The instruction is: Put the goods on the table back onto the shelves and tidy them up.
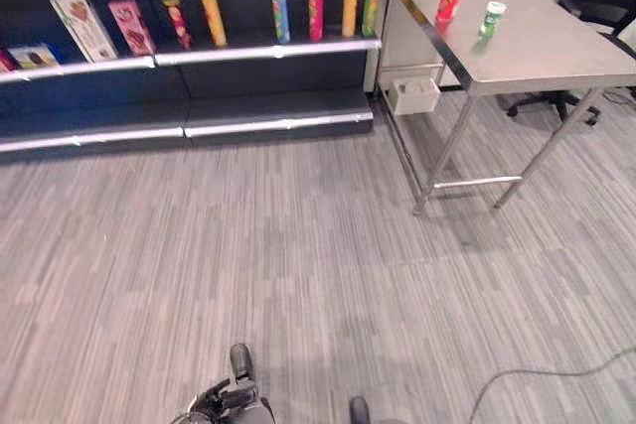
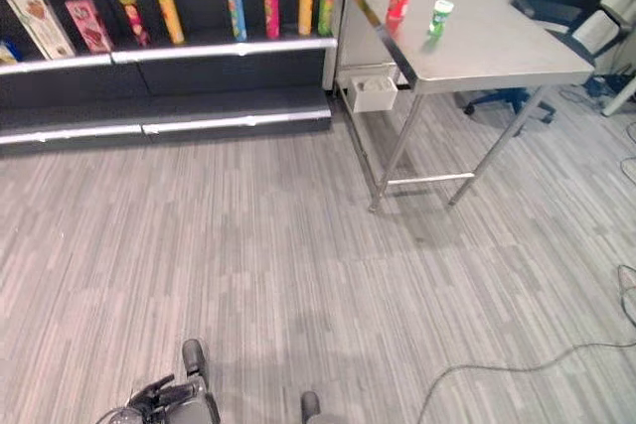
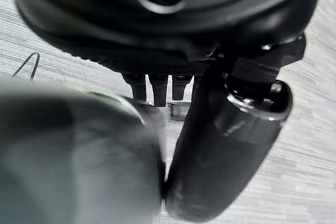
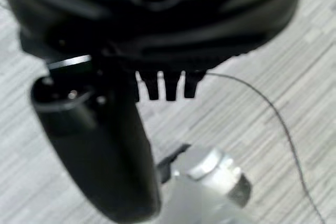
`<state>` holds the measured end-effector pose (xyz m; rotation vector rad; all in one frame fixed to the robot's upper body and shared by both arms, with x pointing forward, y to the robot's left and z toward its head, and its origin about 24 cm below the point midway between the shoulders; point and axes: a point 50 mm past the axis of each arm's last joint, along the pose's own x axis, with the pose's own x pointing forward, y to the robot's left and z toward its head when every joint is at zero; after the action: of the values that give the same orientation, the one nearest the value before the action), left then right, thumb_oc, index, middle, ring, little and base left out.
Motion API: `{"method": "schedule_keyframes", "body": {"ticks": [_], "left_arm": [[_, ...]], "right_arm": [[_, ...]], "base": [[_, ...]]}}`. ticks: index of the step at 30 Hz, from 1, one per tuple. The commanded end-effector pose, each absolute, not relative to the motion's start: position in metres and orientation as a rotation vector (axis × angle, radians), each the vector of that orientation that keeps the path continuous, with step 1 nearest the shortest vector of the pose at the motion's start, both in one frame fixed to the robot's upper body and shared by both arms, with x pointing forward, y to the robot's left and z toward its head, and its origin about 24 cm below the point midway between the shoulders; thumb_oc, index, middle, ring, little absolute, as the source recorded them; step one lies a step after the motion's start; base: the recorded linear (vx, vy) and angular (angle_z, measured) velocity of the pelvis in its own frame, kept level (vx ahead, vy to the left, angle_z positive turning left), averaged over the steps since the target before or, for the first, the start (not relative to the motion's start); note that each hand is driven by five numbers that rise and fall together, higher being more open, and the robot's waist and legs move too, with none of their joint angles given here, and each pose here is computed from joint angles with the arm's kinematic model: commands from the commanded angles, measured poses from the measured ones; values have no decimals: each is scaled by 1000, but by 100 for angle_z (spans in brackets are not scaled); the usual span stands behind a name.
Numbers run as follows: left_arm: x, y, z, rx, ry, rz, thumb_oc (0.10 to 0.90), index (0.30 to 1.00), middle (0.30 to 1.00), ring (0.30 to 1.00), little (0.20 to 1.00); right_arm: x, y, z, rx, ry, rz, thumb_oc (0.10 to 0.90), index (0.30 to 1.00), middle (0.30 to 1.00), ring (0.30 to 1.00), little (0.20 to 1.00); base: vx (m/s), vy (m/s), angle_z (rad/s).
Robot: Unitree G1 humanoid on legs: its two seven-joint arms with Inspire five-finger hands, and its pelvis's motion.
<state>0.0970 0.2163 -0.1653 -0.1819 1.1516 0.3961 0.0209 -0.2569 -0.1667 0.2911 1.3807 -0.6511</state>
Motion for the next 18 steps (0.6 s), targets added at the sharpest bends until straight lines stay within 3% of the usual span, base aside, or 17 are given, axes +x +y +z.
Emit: {"method": "schedule_keyframes", "body": {"ticks": [1,7,11,14,18], "left_arm": [[45,221,-173,-152,1310,442,800,900,900,900,900],[70,218,-170,-45,1254,299,800,900,900,900,900],[103,224,-163,50,1187,238,800,900,900,900,900],[124,234,-154,121,1128,210,800,900,900,900,900],[144,231,-148,200,1084,122,800,900,900,900,900]], "right_arm": [[-3,-253,-167,287,1471,-671,800,900,900,900,900],[6,-252,-168,258,1455,-594,800,900,900,900,900],[40,-264,-163,185,1350,-561,800,900,900,900,900],[69,-268,-159,141,1255,-514,800,900,900,900,900],[70,-274,-157,102,1263,-528,800,900,900,900,900]], "base": [[572,228,-55],[452,224,-47],[367,377,-17],[314,88,-1],[385,-44,-72]]}}
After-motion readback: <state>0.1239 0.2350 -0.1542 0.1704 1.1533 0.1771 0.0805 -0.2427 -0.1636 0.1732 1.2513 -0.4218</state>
